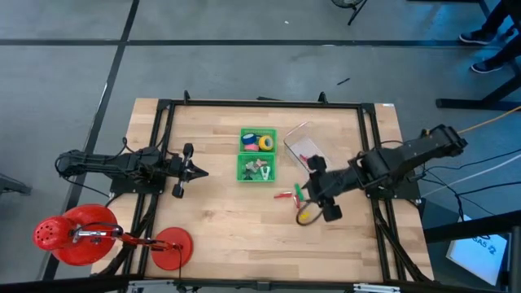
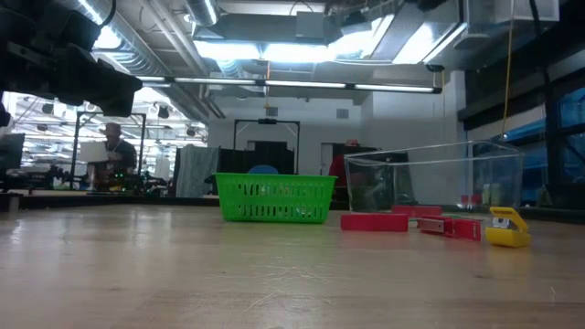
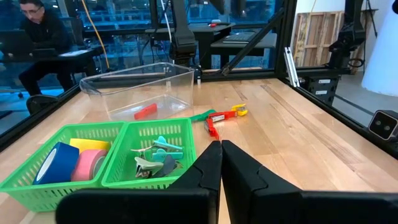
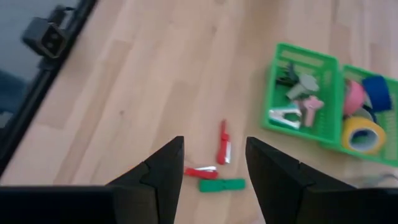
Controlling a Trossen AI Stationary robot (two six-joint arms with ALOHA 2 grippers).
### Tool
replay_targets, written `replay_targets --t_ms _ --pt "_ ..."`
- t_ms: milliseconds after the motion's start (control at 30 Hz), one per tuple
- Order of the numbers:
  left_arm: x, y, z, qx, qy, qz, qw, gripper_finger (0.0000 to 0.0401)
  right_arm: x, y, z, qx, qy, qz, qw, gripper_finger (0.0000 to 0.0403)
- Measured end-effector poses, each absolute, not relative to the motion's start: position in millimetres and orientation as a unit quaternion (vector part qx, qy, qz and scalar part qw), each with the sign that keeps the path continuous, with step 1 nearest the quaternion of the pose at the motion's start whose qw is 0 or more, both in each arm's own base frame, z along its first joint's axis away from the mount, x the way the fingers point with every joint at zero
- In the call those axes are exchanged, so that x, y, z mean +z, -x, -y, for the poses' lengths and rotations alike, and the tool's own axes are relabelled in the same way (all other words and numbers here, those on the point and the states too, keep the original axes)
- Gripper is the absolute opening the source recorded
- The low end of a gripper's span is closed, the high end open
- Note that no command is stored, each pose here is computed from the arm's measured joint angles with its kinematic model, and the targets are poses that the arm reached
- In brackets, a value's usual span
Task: Pick and place Stapler, Stapler remover, tape
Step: Put the top red stapler into the transparent bin
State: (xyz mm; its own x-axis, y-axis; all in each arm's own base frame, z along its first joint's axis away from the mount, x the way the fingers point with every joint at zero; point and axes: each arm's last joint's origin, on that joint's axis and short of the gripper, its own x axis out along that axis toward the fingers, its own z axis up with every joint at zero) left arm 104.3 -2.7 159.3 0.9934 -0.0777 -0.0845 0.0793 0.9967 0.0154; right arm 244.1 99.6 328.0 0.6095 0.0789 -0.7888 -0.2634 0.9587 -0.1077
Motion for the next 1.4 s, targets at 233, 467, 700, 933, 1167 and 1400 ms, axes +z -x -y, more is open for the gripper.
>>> replay_targets --t_ms 233,467,700,933,1167,1400 --pt "159.5 -104.3 2.7 -0.039 -0.009 -0.042 0.998 0.0006 314.0 -248.4 -128.2 0.131 0.133 -0.439 0.879 0.0174" --pt "159.3 -104.3 2.7 -0.039 -0.009 -0.042 0.998 0.0007 274.8 -268.9 -150.0 0.152 0.185 -0.488 0.839 0.0174" --pt "159.5 -104.3 2.7 -0.039 -0.01 -0.042 0.998 0.0008 228.0 -298.7 -154.1 0.104 0.227 -0.526 0.813 0.0174" --pt "159.3 -104.3 2.7 -0.039 -0.009 -0.042 0.998 0.0005 187.6 -322.9 -139.7 0.077 0.225 -0.571 0.786 0.0174" --pt "159.3 -104.3 2.7 -0.039 -0.009 -0.042 0.998 0.0007 169.8 -340.8 -113.1 0.074 0.185 -0.594 0.78 0.0174" --pt "159.4 -104.3 2.7 -0.039 -0.009 -0.042 0.998 0.0006 162.8 -354.8 -95.7 0.076 0.142 -0.584 0.795 0.0174"
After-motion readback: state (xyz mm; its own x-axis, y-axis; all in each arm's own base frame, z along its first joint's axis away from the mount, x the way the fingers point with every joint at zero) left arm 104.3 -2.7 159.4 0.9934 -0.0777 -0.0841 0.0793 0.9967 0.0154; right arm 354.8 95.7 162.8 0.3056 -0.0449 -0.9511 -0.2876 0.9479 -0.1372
